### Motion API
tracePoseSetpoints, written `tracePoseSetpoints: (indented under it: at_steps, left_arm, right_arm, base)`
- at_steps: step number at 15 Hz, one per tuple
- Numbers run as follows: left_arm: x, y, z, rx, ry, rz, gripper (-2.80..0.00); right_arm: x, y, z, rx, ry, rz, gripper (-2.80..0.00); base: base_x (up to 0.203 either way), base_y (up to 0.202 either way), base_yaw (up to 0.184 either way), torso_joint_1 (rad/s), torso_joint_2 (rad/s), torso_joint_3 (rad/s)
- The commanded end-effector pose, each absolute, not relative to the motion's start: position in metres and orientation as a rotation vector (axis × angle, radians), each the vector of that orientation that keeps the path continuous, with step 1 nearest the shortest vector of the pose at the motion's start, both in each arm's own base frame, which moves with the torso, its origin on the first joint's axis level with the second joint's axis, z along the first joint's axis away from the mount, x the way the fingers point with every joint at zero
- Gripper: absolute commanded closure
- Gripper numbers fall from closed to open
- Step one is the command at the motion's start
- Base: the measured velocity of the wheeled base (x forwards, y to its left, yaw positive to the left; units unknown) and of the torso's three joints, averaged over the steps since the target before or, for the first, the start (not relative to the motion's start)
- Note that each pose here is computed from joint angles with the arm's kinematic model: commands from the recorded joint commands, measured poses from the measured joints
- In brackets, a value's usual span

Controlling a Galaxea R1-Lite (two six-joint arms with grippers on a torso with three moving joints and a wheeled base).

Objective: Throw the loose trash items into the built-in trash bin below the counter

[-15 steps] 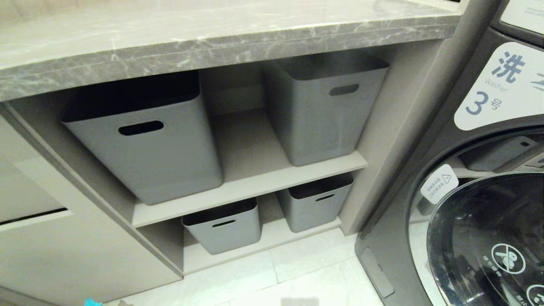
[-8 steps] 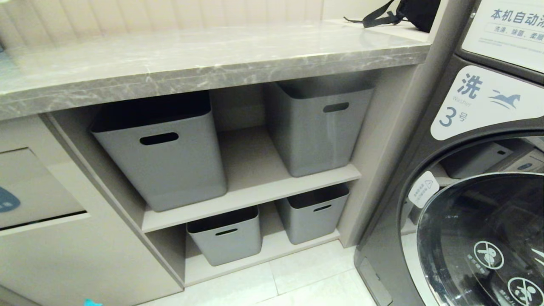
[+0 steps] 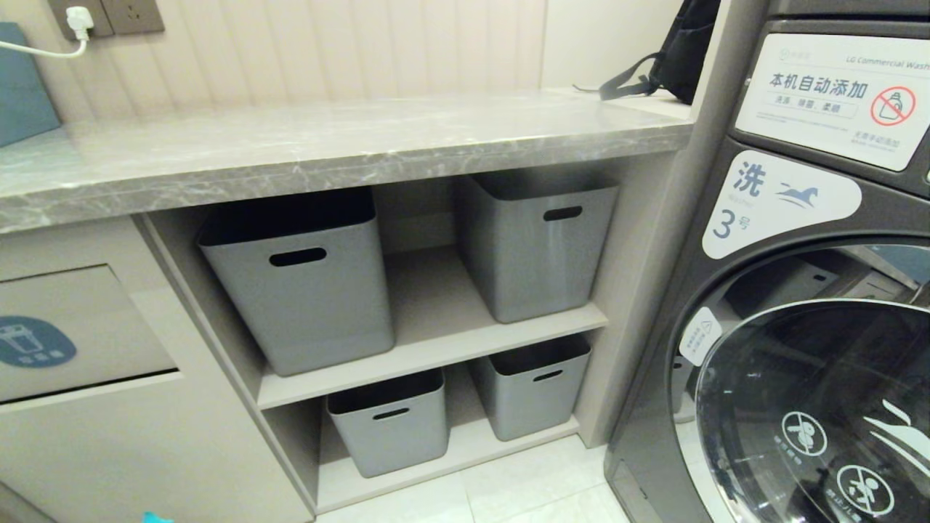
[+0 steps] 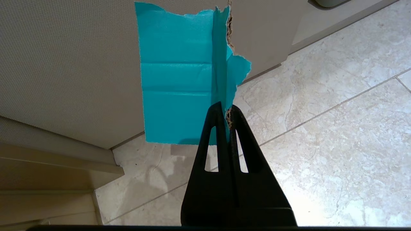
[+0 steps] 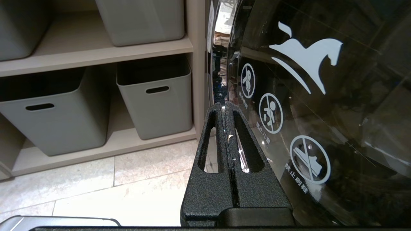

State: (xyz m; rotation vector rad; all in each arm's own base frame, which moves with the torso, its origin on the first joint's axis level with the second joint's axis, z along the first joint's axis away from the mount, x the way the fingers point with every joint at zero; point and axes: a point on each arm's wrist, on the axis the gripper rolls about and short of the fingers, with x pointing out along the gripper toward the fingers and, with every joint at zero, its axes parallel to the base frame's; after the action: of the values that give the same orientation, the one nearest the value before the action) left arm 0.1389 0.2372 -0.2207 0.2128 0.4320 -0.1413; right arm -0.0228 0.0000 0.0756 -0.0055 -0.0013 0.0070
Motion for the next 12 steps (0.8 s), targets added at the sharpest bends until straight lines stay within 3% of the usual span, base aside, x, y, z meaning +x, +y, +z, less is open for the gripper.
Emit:
tracePoseSetpoints:
  at_steps: [1,7,9,12]
  left_arm:
    - [0.140,0.240,-0.218,0.224,0.421,-0.139,0.00]
    - [0.130,0.262,-0.132,0.207,0.306,-0.140,0.00]
    - [0.122,0.264,-0.113,0.214,0.192,-0.186,0.00]
    - [0.124,0.263,-0.087,0.217,0.165,-0.195,0.00]
  right_arm:
    - [-0.023,0.000,0.076,-0.006,-0.003,0.008,0.00]
    - [-0.023,0.000,0.076,-0.006,-0.003,0.008,0.00]
    - [-0.023,0.000,0.076,-0.006,-0.003,0.008,0.00]
    - [-0.023,0.000,0.076,-0.006,-0.003,0.008,0.00]
  base:
    - [0.000,0.000,0.000,0.002,0.00,0.105]
    - [0.000,0.000,0.000,0.002,0.00,0.007]
    - [0.000,0.000,0.000,0.000,0.00,0.000]
    - [0.000,0.000,0.000,0.000,0.00,0.000]
